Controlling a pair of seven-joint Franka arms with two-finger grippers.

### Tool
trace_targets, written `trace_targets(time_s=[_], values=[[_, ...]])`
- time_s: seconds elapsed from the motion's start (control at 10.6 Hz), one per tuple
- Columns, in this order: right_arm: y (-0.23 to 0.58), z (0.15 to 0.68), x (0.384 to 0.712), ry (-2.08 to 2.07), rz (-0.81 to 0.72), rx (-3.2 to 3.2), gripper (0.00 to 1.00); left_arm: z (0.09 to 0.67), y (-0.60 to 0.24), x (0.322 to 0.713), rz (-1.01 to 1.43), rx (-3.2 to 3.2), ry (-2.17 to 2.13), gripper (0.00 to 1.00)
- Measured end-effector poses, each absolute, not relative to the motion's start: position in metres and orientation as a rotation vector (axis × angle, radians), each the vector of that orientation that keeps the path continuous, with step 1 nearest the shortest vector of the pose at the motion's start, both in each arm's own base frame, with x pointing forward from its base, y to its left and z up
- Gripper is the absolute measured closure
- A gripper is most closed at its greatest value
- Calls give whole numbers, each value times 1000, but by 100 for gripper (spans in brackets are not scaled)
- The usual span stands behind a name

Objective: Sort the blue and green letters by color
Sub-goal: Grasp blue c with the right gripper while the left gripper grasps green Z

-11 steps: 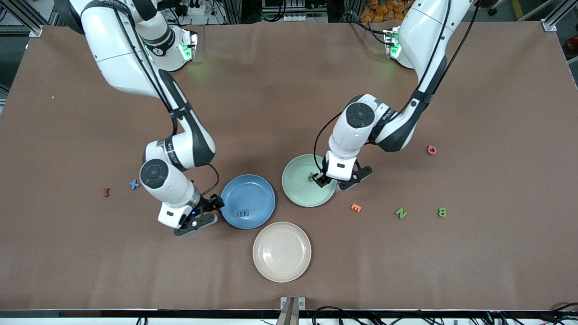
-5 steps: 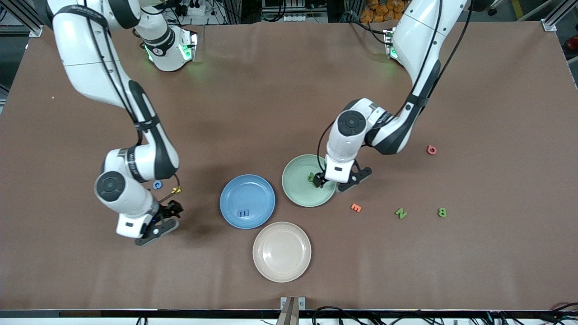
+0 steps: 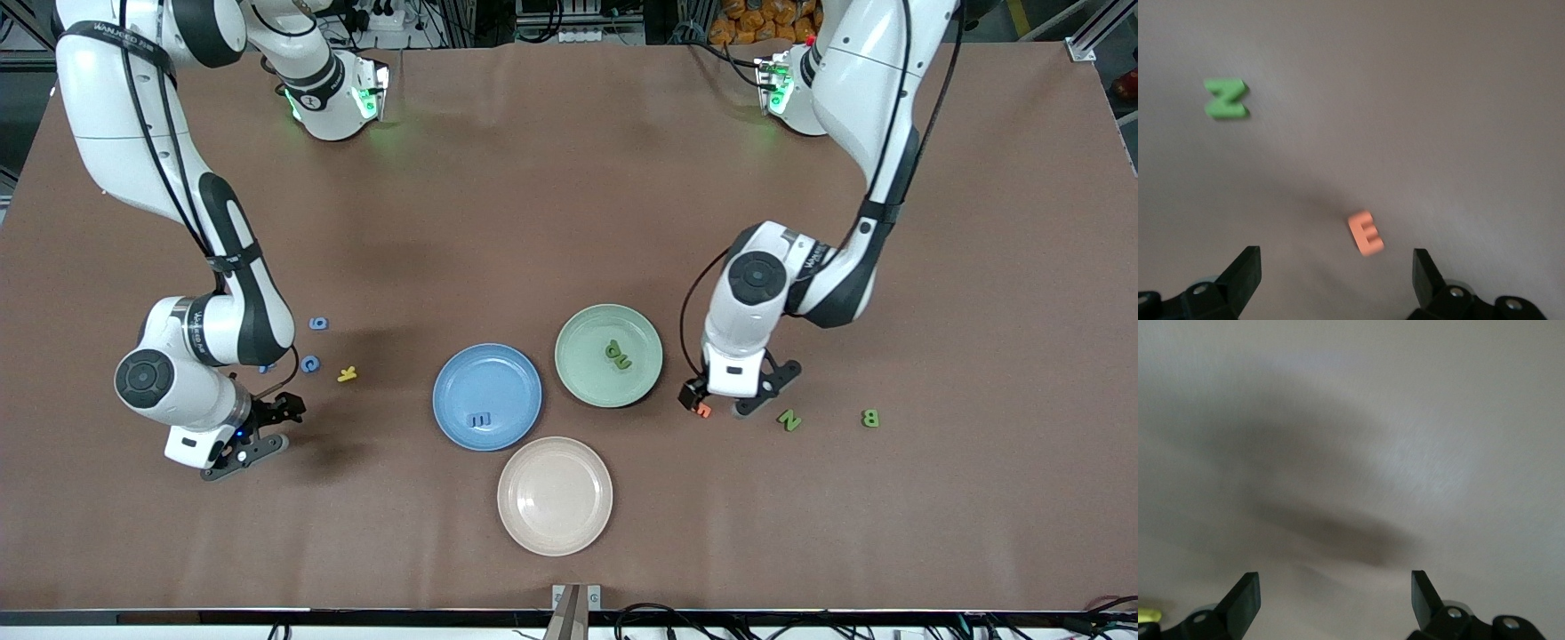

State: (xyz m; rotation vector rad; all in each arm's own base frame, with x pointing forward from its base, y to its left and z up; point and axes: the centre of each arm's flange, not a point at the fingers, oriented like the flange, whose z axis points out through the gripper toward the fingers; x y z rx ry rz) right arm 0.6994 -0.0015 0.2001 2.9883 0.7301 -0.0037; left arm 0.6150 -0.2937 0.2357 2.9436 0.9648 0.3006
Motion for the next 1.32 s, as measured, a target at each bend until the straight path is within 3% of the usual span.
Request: trace_targets(time_s=[0.19, 0.47, 1.04, 1.32], values=[[3, 198, 689, 661, -107, 3020, 0, 232, -260, 629, 294, 2960, 977, 0], [9, 220, 663, 617, -137, 3039, 0, 204, -230, 637, 186, 3027, 1056, 0], [33, 204, 599, 551, 4, 3058, 0, 210, -175, 667, 34, 3063, 917, 0], [56, 192, 584, 549, 26, 3059, 0, 204, -171, 668, 3, 3057, 884, 0]])
